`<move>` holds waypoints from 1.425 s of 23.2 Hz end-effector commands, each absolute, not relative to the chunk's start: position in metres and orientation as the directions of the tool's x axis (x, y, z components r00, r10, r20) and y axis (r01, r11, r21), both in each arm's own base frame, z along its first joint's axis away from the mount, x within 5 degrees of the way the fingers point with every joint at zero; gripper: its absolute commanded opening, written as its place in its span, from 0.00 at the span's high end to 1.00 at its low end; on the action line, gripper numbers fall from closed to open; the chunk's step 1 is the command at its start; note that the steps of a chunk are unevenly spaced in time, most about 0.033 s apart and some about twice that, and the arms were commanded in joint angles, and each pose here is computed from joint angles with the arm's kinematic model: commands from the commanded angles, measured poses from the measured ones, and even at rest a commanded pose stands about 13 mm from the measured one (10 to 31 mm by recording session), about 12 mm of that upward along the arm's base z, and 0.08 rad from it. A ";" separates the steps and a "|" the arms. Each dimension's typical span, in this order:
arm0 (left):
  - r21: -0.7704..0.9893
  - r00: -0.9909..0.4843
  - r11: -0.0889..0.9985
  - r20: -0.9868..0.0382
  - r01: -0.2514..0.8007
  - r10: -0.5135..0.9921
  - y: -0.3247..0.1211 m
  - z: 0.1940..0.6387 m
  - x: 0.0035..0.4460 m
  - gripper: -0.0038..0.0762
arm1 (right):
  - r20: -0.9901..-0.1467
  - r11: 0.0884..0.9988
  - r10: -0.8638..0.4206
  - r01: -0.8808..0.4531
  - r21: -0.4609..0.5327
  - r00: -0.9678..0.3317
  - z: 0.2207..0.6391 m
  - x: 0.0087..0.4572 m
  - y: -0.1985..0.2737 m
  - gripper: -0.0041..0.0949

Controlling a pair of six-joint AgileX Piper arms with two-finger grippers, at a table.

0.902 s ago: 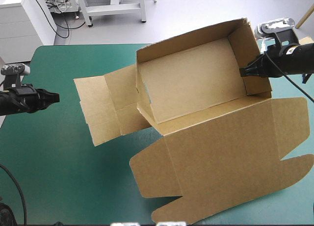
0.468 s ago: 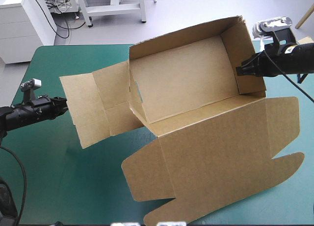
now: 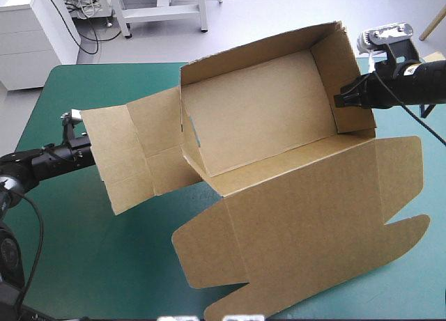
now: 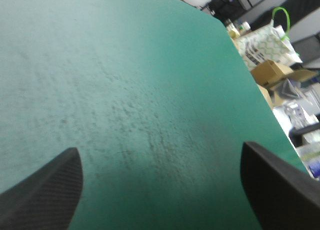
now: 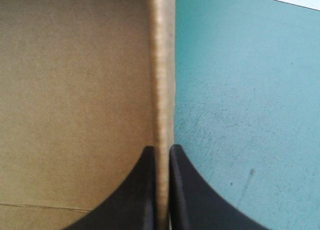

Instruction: Fold the box

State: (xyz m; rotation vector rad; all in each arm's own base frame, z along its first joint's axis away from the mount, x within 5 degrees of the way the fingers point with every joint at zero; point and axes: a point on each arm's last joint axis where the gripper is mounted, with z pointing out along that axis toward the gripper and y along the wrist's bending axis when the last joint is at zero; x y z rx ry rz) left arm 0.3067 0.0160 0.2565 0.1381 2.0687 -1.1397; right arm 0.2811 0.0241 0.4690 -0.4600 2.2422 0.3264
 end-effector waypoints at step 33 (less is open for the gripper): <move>-0.482 -0.433 0.188 -0.867 0.856 -0.248 -0.096 0.395 0.290 0.11 | -0.880 0.966 -0.130 -0.260 -0.009 -0.456 0.485 0.289 0.014 0.97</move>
